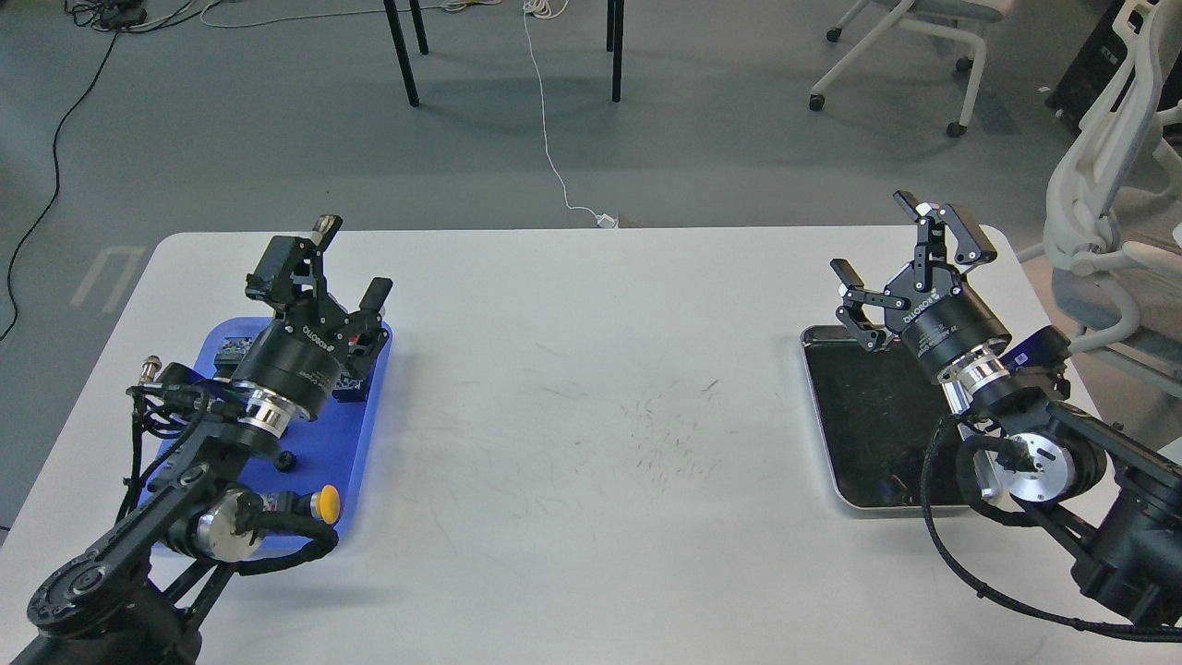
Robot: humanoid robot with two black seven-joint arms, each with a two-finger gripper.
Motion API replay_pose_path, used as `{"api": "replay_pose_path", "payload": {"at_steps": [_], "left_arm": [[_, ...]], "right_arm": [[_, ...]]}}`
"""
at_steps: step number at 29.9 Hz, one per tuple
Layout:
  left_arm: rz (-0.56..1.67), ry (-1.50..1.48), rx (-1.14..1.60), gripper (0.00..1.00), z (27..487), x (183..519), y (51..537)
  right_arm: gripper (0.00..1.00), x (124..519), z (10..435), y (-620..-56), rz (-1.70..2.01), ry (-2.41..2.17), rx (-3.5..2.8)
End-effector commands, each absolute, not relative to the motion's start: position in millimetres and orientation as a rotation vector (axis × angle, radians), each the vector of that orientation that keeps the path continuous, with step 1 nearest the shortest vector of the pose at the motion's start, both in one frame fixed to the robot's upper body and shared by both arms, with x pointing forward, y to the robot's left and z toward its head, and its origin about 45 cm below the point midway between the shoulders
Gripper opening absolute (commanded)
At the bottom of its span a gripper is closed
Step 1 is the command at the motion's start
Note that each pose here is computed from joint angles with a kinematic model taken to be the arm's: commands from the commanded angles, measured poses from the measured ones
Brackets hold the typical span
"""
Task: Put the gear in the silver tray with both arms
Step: 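Move the left gripper down toward the parts in the blue tray, then grasp a small black gear in the blue tray with the left gripper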
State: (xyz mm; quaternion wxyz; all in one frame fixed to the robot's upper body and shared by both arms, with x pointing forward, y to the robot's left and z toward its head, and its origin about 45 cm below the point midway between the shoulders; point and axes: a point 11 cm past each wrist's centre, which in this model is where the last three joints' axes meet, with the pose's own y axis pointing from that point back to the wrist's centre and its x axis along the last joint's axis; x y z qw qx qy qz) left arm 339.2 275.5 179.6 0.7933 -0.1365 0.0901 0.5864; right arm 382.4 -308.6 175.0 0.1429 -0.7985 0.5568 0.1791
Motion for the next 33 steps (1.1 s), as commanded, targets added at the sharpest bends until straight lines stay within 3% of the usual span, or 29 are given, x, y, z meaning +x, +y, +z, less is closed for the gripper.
{"api": "replay_pose_path", "payload": {"at_steps": [1,18,21,26,33], "left_arm": [[1.258,0.195,-0.29,0.98,179.7,339.0,274.9],[1.227,0.12,-0.19,0.98,185.7,340.1,297.6],[1.115,0.064,-0.116,0.98,188.5,333.3,294.9],[0.747,-0.367,0.217,0.98,212.8,322.8,288.8],[0.258,-0.827,0.897,0.93,214.4,315.9,339.6]], "right_arm": [[0.99,382.9,175.5,-307.0,0.517,1.601,-2.303],[0.99,382.5,176.0,-305.4,0.518,1.593,-2.309],[0.99,382.9,177.0,-305.5,0.515,1.591,-2.31],[0.99,382.7,177.6,-308.6,0.509,1.599,-2.313],[0.99,384.0,179.6,-307.6,0.504,1.593,-2.314]]}}
